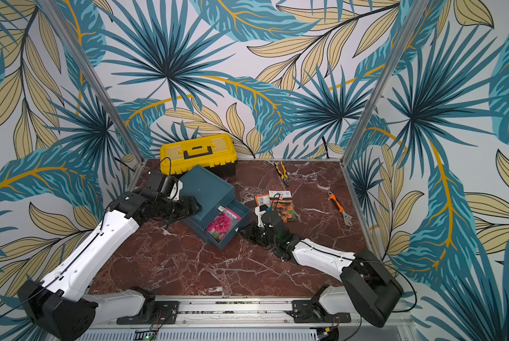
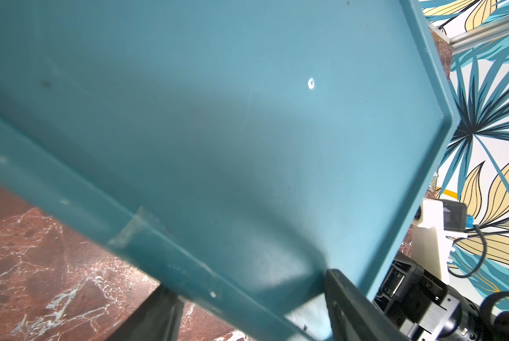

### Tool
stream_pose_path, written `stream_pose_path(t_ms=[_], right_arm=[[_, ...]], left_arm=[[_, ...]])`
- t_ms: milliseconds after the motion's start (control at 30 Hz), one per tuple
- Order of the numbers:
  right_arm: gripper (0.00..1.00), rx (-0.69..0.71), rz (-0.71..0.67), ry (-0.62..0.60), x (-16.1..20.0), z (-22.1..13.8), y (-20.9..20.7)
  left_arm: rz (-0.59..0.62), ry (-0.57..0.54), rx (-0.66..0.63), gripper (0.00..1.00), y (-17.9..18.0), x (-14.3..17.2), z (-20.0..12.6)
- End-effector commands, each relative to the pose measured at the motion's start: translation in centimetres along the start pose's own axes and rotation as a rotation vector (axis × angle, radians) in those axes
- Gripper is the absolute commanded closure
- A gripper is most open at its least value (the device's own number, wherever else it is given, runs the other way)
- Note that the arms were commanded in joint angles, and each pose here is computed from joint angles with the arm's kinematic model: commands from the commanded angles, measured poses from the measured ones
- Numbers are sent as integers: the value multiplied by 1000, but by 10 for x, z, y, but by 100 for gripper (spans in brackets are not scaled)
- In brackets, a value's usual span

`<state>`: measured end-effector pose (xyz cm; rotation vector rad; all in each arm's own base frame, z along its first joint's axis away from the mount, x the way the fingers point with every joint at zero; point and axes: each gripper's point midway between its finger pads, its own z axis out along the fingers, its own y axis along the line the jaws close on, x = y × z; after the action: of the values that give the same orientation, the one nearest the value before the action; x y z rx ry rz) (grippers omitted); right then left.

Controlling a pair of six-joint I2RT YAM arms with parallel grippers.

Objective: Take the seed bags out of the drawer
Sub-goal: Open the drawer in the storage box.

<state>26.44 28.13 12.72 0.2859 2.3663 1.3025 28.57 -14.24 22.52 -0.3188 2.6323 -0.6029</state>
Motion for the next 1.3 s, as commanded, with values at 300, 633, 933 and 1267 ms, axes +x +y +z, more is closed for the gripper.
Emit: stream_pose_path(t_ms=[300, 633, 933, 1267], right_arm=[[100, 49, 26, 15, 9, -20, -20], [100, 57, 42, 9, 11, -27, -27], [100, 51, 40, 8, 11, -26, -26], [100, 69, 12, -15, 7, -38, -22]], left_arm=[[6, 36, -40, 22, 12, 12, 7], [6, 35, -37, 22, 11, 11, 7], [5, 40, -41, 22, 12, 12, 8], [5, 41, -42, 22, 13, 13, 8]])
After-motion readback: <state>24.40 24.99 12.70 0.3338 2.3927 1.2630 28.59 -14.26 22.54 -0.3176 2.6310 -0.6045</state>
